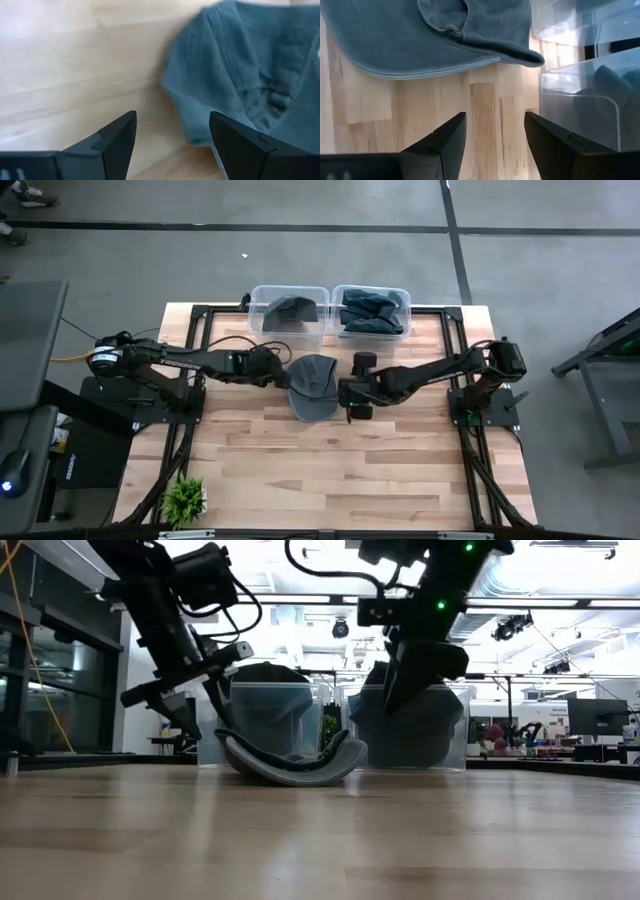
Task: Pick & Place hat
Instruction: Put the gray cap into the left transparent bin
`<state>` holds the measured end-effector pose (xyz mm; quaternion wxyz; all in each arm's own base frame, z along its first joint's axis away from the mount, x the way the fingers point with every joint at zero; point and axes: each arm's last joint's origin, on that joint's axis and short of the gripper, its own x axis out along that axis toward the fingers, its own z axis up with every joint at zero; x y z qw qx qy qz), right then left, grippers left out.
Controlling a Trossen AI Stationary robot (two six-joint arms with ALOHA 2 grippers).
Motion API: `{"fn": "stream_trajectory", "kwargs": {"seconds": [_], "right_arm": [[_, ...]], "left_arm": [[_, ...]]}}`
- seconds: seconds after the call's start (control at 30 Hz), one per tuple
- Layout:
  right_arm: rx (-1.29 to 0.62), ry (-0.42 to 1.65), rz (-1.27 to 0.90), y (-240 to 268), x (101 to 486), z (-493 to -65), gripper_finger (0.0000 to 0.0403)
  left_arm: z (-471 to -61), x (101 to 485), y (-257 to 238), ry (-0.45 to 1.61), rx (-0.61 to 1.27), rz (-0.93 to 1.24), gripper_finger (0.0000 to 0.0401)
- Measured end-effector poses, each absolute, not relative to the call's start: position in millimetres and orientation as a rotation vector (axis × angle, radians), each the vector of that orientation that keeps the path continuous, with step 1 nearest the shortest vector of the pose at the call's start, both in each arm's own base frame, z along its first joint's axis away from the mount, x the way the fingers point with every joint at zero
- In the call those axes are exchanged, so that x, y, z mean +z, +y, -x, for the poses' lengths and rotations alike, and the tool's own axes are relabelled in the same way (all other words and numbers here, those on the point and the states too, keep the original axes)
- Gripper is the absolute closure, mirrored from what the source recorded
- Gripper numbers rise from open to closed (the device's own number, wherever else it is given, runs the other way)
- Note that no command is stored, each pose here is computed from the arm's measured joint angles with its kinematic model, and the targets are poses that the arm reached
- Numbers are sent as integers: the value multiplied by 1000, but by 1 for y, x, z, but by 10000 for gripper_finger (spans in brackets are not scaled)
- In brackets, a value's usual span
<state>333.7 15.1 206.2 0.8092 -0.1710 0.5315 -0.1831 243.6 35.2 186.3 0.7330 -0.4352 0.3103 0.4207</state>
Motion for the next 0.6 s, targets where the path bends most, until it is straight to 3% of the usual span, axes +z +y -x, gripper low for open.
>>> {"fn": "stream_trajectory", "kwargs": {"seconds": [0.2,0.6], "right_arm": [[-385,1074,423,31,197,-331,208],[-369,983,422,33,140,-306,208]], "left_arm": [[-244,183,51,727,883,1038,153],[-247,185,63,684,841,1136,153]]}}
